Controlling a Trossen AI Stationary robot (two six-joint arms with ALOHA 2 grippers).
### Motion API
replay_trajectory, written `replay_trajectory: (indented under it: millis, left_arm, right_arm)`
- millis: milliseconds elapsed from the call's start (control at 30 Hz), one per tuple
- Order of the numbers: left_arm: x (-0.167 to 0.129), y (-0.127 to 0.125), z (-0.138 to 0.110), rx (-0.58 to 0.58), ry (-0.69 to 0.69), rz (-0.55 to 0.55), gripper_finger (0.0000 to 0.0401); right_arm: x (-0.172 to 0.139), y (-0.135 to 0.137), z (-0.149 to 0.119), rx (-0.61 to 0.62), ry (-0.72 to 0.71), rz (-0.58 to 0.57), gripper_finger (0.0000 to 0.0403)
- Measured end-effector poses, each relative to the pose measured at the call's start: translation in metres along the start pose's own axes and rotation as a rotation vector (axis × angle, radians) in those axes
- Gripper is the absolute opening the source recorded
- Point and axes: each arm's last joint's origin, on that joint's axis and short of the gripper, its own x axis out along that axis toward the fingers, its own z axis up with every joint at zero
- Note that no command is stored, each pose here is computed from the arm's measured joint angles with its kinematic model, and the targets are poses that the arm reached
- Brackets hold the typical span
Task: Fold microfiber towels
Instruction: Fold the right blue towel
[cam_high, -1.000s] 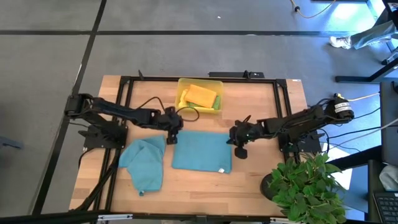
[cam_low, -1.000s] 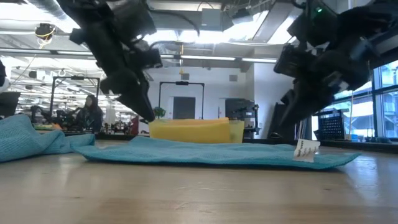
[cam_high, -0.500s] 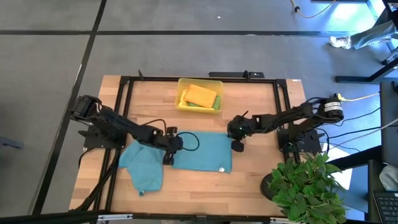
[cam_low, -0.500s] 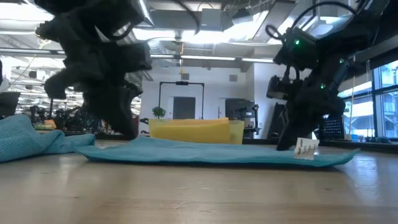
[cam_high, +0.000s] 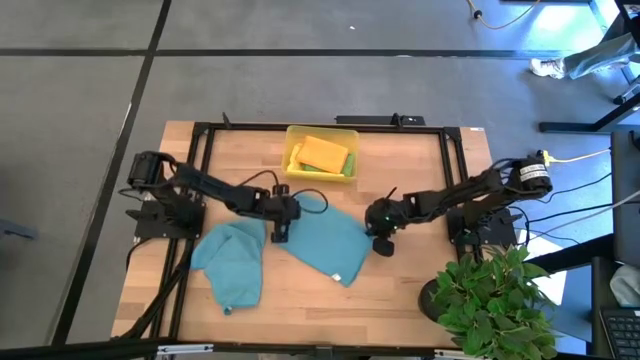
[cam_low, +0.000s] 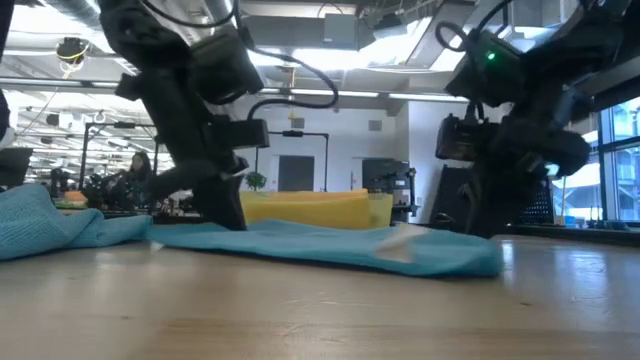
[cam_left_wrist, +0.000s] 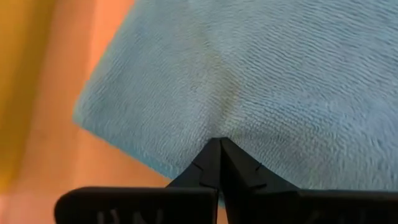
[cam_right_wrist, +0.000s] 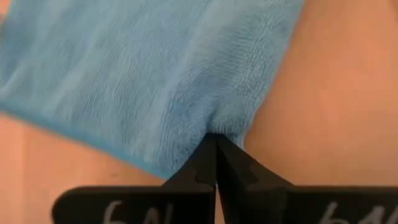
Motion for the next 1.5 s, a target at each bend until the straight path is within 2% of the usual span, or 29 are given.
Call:
replay_trajectory:
  millis: [233,400,533,700,833,1000,1167,1333,1500]
  left_arm:
    - [0.006,0.031,-0.002,0.07,0.01,0.05,0.0006]
    - [0.008,0.043,0.004,0.13,-0.053,0.079,0.0014]
    - [0.003,0.047,0.021,0.19,-0.1,0.104,0.0033]
    - [-0.014,0.042,0.048,0.209,-0.131,0.09,0.0064]
    - [-0.027,0.021,0.065,0.208,-0.202,0.011,0.0076]
    - [-0.037,-0.024,0.072,0.241,-0.28,-0.114,0.0078]
    - [-0.046,-0.066,0.071,0.284,-0.337,-0.191,0.0071]
    - [-0.041,-0.095,0.076,0.308,-0.45,-0.231,0.0062]
    - [-0.015,-0.115,0.082,0.308,-0.537,-0.277,0.0048]
  right_arm:
    - [0.002,0.026,-0.01,0.118,0.031,0.045,0.0003]
    - [0.003,0.047,-0.017,0.064,0.037,0.147,0.0008]
    - [0.003,0.059,-0.019,0.042,0.061,0.276,0.0016]
    - [0.001,0.064,-0.013,0.025,0.058,0.303,0.0018]
    - [-0.003,0.069,-0.003,-0.028,0.03,0.319,0.0019]
    - [-0.017,0.072,0.003,-0.047,0.066,0.288,0.002]
    - [-0.029,0.068,0.003,-0.031,0.101,0.132,0.002]
    - [-0.03,0.057,0.021,-0.136,-0.066,0.01,0.002]
    - [-0.033,0.026,0.045,-0.165,-0.198,-0.054,0.001]
